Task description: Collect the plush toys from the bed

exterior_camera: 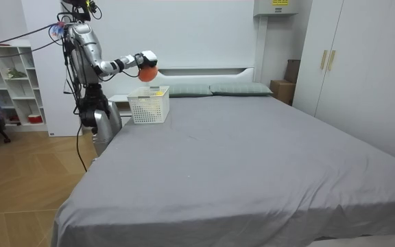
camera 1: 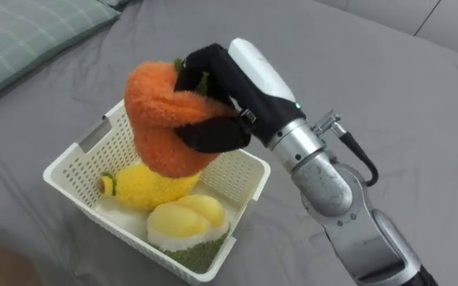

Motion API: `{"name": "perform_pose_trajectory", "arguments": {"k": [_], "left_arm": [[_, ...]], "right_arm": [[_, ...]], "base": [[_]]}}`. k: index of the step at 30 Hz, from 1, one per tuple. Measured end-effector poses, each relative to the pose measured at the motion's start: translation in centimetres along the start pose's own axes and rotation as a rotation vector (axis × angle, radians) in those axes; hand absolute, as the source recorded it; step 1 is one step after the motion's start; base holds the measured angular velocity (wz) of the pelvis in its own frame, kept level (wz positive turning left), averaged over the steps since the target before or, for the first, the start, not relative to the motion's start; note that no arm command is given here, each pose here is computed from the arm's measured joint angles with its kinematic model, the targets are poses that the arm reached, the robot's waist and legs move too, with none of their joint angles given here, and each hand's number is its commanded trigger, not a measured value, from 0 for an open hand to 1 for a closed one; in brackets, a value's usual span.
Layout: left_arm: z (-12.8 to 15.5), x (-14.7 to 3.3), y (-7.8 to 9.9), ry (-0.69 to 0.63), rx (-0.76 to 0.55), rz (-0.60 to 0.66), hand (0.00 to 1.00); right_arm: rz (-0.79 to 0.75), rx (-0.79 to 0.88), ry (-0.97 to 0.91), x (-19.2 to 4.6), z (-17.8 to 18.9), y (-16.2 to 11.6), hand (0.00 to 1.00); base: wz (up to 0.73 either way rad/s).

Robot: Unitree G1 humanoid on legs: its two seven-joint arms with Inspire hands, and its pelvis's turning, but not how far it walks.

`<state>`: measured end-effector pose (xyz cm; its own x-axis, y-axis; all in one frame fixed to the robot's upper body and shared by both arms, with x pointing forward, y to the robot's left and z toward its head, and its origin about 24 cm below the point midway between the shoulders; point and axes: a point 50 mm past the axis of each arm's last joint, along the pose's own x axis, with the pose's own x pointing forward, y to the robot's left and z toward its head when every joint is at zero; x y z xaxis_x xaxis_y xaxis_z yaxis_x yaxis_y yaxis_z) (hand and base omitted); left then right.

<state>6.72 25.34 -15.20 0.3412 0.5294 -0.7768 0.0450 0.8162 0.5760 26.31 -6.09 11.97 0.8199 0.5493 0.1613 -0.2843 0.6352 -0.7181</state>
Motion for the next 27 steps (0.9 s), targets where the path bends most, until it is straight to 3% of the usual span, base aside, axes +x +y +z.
{"name": "perform_pose_trajectory", "arguments": {"k": [1, 2, 27], "left_arm": [[0.0, 0.0, 0.0, 0.001, 0.001, -0.004, 0.0], [-0.1, 0.0, -0.1, 0.008, 0.002, -0.008, 0.0], [0.2, 0.0, 0.0, 0.003, -0.011, -0.007, 0.0]], "right_arm": [[0.004, -0.01, 0.008, 0.0, -0.1, 0.1, 0.03], [0.01, -0.021, 0.022, 0.0, -0.4, 0.2, 0.0], [0.04, -0.082, 0.117, -0.7, -2.6, 0.7, 0.0]], "base": [[0.16], [0.07], [0.0]]}}
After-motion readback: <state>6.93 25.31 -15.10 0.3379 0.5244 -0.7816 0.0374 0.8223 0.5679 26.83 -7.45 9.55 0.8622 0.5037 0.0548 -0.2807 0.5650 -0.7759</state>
